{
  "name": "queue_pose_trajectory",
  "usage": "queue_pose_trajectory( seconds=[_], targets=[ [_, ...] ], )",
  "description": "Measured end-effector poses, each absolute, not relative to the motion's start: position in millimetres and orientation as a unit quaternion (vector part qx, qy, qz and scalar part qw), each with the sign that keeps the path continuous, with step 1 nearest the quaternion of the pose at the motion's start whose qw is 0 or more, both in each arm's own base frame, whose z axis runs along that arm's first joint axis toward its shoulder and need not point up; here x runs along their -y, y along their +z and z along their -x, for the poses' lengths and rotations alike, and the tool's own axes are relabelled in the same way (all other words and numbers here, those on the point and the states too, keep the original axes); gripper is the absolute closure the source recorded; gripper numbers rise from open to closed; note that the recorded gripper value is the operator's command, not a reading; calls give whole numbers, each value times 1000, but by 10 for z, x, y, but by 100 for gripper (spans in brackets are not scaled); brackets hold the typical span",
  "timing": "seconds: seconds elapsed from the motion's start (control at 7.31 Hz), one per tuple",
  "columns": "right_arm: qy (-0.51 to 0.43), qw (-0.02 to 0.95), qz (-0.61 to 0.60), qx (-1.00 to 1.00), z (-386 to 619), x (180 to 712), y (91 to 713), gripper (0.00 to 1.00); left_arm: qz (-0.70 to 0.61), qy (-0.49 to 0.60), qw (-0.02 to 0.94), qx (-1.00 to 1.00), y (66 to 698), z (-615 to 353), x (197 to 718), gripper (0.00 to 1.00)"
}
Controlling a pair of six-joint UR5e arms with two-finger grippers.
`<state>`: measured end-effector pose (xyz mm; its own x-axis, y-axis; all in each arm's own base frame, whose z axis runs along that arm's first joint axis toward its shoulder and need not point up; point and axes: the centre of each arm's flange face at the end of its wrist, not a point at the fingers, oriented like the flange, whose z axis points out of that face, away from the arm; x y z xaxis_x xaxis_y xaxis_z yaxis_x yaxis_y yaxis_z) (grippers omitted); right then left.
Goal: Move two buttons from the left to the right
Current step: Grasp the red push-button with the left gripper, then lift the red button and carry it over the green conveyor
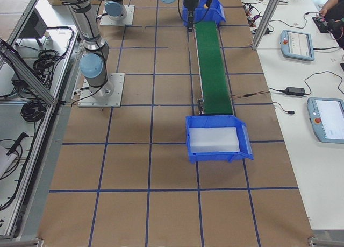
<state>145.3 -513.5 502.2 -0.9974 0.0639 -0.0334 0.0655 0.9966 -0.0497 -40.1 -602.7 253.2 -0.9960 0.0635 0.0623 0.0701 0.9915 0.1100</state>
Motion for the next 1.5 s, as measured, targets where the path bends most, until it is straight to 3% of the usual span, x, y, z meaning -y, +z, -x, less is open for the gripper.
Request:
queue_pose_trajectory(
  seconds=[0.41, 0.68, 1.5],
  targets=[
    [-26, 16, -34, -999, -1459, 5134, 5024, 0, 32, -60, 31, 997, 2484, 405, 6011, 61],
    [-26, 16, -34, -999, -1465, 5132, 5024, 0, 31, -59, 30, 997, 2493, 403, 6019, 73],
    [-25, 16, -34, -999, -1462, 5132, 5016, 0, 21, 2, 19, 1000, 3445, 377, 6239, 74]
  ],
)
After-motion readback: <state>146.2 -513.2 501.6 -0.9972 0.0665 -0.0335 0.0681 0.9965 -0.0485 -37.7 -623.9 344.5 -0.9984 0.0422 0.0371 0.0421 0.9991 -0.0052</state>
